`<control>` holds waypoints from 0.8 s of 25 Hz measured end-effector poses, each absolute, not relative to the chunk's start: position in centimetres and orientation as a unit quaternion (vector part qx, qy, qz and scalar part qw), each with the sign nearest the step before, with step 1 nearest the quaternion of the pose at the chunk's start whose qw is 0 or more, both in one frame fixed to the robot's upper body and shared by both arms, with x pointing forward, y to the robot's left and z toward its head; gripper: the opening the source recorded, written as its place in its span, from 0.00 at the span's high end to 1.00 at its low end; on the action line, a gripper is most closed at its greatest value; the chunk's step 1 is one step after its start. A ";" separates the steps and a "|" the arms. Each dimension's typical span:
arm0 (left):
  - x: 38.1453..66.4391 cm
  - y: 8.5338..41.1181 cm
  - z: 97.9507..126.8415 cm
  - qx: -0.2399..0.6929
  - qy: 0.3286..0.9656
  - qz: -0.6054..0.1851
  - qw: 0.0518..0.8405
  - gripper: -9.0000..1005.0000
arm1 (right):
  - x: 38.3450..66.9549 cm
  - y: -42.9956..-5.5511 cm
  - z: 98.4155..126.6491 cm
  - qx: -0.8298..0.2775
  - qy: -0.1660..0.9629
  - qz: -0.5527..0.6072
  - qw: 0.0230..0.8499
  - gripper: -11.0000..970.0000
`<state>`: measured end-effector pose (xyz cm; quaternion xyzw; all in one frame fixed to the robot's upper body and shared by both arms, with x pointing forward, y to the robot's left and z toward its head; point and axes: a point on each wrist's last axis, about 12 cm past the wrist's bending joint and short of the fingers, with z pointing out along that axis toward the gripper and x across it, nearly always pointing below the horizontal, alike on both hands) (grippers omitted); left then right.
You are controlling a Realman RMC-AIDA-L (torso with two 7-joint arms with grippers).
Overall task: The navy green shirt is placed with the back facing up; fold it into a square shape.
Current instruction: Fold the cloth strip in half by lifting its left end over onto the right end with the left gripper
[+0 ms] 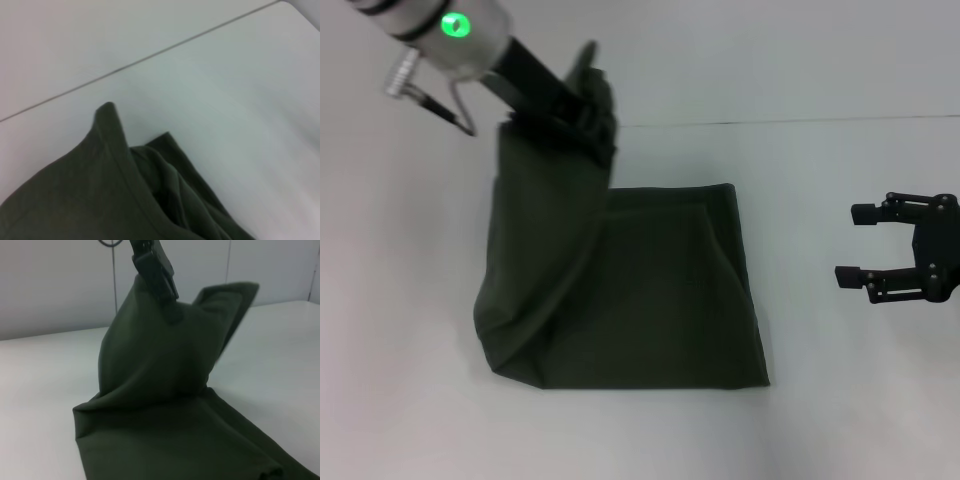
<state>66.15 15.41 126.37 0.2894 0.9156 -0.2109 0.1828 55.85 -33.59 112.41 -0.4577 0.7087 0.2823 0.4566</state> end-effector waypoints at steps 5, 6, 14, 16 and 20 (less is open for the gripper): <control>65.9 12.3 125.9 0.320 0.908 -0.203 0.179 0.90 | 55.8 -33.7 112.4 -0.455 0.710 0.282 0.458 0.07; 65.9 11.9 125.7 0.322 0.908 -0.200 0.179 0.90 | 55.8 -33.7 112.4 -0.455 0.710 0.282 0.458 0.07; 65.7 9.1 123.2 0.337 0.904 -0.192 0.180 0.90 | 55.7 -33.8 112.3 -0.449 0.714 0.284 0.455 0.07; 65.5 8.5 122.7 0.343 0.903 -0.187 0.179 0.90 | 55.7 -33.8 112.2 -0.448 0.715 0.284 0.455 0.07; 65.2 7.6 121.7 0.352 0.902 -0.178 0.175 0.90 | 55.6 -33.9 112.2 -0.448 0.716 0.284 0.455 0.07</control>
